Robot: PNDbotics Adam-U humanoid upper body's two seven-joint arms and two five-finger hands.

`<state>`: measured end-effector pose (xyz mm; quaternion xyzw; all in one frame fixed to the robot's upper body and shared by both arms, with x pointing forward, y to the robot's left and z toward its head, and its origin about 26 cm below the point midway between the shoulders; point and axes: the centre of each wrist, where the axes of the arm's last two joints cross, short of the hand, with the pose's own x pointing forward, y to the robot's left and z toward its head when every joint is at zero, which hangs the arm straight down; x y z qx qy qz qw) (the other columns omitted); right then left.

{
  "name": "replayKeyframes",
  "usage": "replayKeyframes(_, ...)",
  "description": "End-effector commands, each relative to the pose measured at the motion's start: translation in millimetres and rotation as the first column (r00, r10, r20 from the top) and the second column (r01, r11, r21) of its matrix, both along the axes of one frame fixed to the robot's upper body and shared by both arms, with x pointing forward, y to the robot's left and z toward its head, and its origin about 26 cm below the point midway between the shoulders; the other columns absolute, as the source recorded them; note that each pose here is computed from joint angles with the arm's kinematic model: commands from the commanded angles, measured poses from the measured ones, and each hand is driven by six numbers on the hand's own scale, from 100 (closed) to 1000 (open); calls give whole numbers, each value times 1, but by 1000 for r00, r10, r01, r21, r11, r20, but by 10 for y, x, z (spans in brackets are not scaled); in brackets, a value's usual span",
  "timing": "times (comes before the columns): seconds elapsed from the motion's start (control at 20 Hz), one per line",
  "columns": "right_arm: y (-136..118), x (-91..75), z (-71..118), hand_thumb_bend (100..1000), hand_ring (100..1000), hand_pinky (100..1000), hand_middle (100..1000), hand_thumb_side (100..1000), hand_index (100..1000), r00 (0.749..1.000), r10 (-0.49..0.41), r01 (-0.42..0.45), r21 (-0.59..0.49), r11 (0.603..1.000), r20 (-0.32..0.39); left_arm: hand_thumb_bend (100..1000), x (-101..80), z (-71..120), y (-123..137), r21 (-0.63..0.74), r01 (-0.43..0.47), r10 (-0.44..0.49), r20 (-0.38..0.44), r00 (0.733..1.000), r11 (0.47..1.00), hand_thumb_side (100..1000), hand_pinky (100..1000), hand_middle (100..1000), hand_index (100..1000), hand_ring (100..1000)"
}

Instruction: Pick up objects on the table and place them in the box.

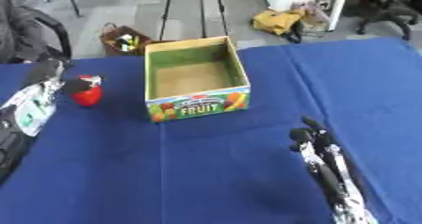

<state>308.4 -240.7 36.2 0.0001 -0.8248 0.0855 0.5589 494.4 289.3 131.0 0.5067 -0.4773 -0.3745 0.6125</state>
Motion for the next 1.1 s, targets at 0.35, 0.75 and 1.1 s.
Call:
replayKeyframes(0.35,-14,13,55,134,770,683,680,654,918,1000,1,-1,-14,1000,21,708,23,196,-7,155,-26,27,-3,1000,988,646,545,724,815,652)
replayKeyframes(0.75,-13,14,58,133,770,682,680,655,918,1000,3,-3,-15,1000,22,675,13,172,-27,169,-51,52,-1,999,984,653,545,731,817,667)
replayKeyframes(1.1,-11,16,65,132,770,682,681,656,918,1000,4,-3,-16,1000,24,661,4,123,-17,140,-59,60,-3,998,988,677,554,743,820,689)
